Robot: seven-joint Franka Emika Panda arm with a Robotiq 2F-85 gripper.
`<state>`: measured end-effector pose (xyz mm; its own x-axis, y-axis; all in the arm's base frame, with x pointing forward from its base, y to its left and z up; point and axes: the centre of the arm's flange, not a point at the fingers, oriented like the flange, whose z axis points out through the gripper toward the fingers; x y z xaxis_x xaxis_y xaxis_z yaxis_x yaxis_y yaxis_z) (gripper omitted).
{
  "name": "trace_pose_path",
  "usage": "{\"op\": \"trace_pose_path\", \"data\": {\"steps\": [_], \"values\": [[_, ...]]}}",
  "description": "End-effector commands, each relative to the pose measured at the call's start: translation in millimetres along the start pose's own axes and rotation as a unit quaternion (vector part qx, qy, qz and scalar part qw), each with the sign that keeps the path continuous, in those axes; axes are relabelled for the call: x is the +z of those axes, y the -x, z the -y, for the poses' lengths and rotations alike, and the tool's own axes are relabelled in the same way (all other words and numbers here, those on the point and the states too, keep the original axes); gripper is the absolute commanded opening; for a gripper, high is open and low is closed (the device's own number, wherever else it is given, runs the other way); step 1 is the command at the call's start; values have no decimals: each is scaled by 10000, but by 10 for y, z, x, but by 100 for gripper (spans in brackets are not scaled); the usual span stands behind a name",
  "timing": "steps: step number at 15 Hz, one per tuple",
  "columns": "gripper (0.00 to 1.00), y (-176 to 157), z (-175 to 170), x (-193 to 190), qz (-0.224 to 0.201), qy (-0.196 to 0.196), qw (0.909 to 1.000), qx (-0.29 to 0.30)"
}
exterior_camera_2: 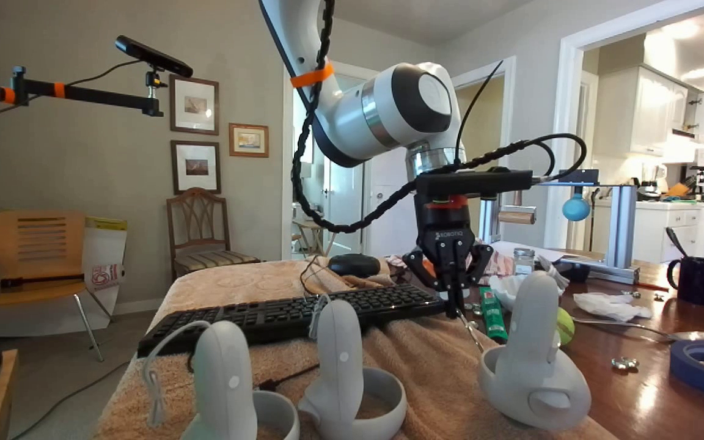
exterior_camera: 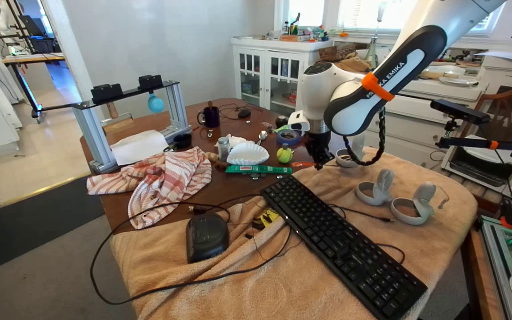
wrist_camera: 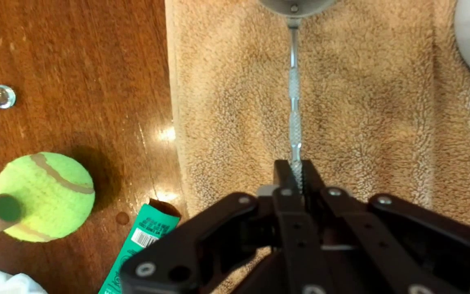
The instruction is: Move the gray objects off the orange towel using the spatula
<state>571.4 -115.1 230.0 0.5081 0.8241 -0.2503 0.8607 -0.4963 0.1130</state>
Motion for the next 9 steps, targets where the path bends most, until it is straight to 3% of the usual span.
{"op": "trace_pose_path", "data": {"steps": [1, 9], "values": [[2, 12, -18, -177, 91, -35, 9999, -80], [2, 89, -245, -474, -79, -56, 9996, -266]]}}
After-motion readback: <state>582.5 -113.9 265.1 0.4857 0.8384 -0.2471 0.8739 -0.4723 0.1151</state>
